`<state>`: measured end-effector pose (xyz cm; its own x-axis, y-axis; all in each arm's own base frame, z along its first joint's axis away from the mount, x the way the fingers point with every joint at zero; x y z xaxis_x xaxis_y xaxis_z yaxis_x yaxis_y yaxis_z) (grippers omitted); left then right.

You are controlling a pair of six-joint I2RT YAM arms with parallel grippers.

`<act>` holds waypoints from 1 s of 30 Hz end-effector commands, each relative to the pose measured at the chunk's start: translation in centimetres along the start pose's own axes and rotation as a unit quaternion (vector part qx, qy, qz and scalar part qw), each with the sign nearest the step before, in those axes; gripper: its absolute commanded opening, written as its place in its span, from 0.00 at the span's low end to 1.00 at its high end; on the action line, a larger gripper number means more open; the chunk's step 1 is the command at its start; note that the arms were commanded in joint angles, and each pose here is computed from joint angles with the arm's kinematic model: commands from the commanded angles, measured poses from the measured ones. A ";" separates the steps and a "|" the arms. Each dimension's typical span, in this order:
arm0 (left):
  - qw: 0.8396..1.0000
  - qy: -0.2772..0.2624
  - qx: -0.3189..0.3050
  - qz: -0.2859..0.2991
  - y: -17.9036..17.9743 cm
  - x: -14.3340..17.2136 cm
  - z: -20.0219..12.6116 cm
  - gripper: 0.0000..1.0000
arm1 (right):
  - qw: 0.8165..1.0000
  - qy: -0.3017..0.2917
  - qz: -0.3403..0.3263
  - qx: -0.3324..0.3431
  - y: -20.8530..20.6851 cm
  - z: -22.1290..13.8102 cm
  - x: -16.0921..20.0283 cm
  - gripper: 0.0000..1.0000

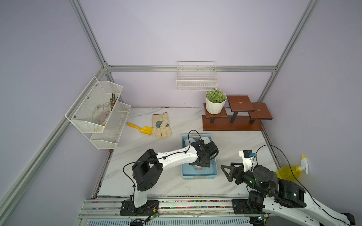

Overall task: Put the canned food in the basket
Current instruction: Place the canned food in the basket.

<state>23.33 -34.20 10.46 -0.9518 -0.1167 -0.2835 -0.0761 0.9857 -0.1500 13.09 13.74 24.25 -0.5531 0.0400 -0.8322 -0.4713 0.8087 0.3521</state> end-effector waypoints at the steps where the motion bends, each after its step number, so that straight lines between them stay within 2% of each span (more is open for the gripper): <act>1: 0.999 -0.018 0.043 0.003 -2.6 -1.1 -1.3 0.00 | 1.000 -0.003 0.014 0.021 -0.7 -0.6 -0.2 0.85; 18: 0.998 0.008 0.063 0.023 -4.6 0.6 -0.1 0.01 | 0.999 -0.023 0.031 0.028 -1.4 -1.2 -0.6 0.85; 24: 0.998 0.016 0.054 0.025 -4.5 1.0 1.0 0.19 | 0.999 -0.020 0.026 0.029 -1.3 -1.1 -0.6 0.85; 30: 0.998 0.021 0.055 0.030 -4.7 1.2 1.3 0.45 | 1.000 -0.011 0.023 0.015 -0.8 -1.0 -0.3 0.86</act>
<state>22.50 -37.44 8.53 -0.9695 -0.0675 -0.2355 -0.0240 0.9828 -0.1831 13.13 12.35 24.08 -0.5600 0.0927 -0.8233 -0.4117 0.8312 0.3736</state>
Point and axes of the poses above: each gripper's point midway between its finger pads, its own z axis out along the fingers, its own y axis along the line the jaws close on, x = y × z, the point moved 2 cm from there along -z, back along the fingers, and after that the axes turned 13 degrees about -z, right-handed, at the moved point
